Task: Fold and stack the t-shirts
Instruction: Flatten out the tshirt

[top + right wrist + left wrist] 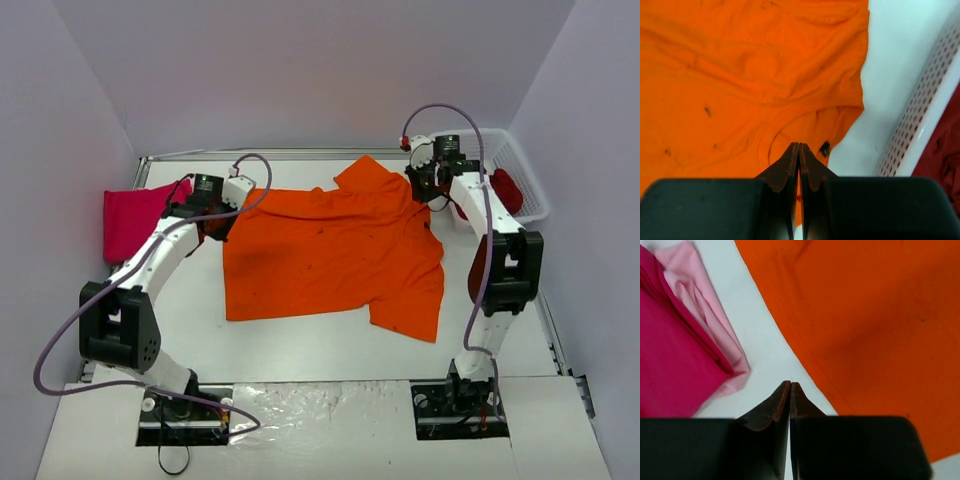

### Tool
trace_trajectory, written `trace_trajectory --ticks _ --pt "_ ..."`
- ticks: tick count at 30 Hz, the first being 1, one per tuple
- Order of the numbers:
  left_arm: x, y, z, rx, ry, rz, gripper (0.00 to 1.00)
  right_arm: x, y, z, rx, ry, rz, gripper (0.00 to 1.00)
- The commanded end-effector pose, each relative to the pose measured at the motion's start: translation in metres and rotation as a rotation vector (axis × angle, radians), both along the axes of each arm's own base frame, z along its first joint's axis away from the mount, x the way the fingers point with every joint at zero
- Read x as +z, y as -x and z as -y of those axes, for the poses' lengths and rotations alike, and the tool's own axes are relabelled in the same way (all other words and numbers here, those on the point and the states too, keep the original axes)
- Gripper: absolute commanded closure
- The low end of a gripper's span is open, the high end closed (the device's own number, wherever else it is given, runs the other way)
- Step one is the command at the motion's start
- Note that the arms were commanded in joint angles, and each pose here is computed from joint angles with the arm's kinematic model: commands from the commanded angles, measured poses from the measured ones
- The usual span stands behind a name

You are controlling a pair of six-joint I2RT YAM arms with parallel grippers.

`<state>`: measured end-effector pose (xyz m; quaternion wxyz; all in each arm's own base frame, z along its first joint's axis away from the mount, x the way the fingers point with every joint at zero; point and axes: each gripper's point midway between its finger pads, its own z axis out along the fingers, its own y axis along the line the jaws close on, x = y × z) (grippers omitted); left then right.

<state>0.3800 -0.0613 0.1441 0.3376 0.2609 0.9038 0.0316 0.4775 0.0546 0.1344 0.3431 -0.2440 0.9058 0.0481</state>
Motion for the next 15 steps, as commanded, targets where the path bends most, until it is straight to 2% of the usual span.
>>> trace_trajectory --ticks 1,6,7,15 --pt "0.025 -0.042 0.004 0.052 0.028 0.11 0.98 0.007 -0.027 -0.013 0.014 -0.028 0.017 1.0" --pt "0.017 -0.065 0.005 0.074 0.02 0.098 0.98 -0.028 -0.059 -0.021 0.024 -0.031 -0.037 1.0" --pt "0.011 -0.066 0.005 0.078 0.012 0.085 0.98 -0.022 -0.068 -0.024 0.029 -0.035 -0.019 1.0" --pt "0.006 -0.065 -0.003 0.107 -0.02 0.088 0.98 -0.067 -0.088 -0.042 0.088 -0.043 -0.07 1.0"
